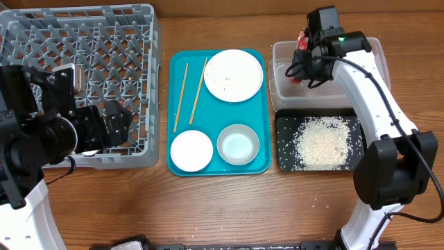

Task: Sort waste into correct bins and load items into the dishwasher
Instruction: 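Drop the meat scraps into the clear plastic bin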

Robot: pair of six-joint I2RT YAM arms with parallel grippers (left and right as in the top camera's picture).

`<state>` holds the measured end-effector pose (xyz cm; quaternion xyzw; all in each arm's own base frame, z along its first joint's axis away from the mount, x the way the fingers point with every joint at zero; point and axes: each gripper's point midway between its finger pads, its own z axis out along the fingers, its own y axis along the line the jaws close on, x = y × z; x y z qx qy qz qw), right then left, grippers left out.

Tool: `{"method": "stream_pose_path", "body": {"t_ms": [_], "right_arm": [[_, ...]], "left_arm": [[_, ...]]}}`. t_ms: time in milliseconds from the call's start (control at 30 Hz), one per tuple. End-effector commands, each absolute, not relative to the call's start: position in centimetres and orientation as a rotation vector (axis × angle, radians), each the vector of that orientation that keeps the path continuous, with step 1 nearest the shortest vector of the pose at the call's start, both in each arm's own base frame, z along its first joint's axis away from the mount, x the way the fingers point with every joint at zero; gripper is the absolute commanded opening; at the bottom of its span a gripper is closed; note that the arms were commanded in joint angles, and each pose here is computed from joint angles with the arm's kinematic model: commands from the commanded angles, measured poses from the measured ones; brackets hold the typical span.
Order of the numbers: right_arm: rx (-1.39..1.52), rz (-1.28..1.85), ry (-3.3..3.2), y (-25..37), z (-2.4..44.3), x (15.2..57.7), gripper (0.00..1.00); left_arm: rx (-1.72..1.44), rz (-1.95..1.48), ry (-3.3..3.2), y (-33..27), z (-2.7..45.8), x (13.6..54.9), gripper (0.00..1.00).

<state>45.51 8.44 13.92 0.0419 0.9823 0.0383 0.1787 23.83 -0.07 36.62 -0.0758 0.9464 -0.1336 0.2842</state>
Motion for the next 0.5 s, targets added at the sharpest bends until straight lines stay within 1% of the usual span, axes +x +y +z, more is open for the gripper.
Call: {"method": "stream_pose_path", "body": {"t_ms": [0, 67, 133, 300, 367, 400, 467], "right_arm": [[0.018, 0.126, 2.798, 10.1, 13.7, 45.0, 0.90], [-0.022, 0.163, 2.791, 11.3, 14.4, 44.7, 0.92], [-0.090, 0.219, 2.765, 13.2, 15.4, 44.7, 0.91], [-0.335, 0.370, 2.655, 19.7, 17.4, 44.6, 0.82], [-0.391, 0.393, 2.610, 22.1, 17.2, 44.8, 0.80], [-0.434, 0.409, 2.570, 24.2, 16.4, 45.3, 0.78], [-0.464, 0.401, 2.546, 26.0, 14.6, 46.0, 0.77]], "left_arm": [[-0.160, -0.361, 2.529, -0.3, 36.8, 23.9, 1.00], [-0.160, -0.361, 2.529, -0.3, 36.8, 23.9, 1.00], [-0.160, -0.361, 2.529, -0.3, 36.8, 23.9, 1.00], [-0.160, -0.361, 2.529, -0.3, 36.8, 23.9, 1.00], [-0.160, -0.361, 2.529, -0.3, 36.8, 23.9, 1.00], [-0.160, -0.361, 2.529, -0.3, 36.8, 23.9, 1.00], [-0.160, -0.361, 2.529, -0.3, 36.8, 23.9, 1.00]]}}
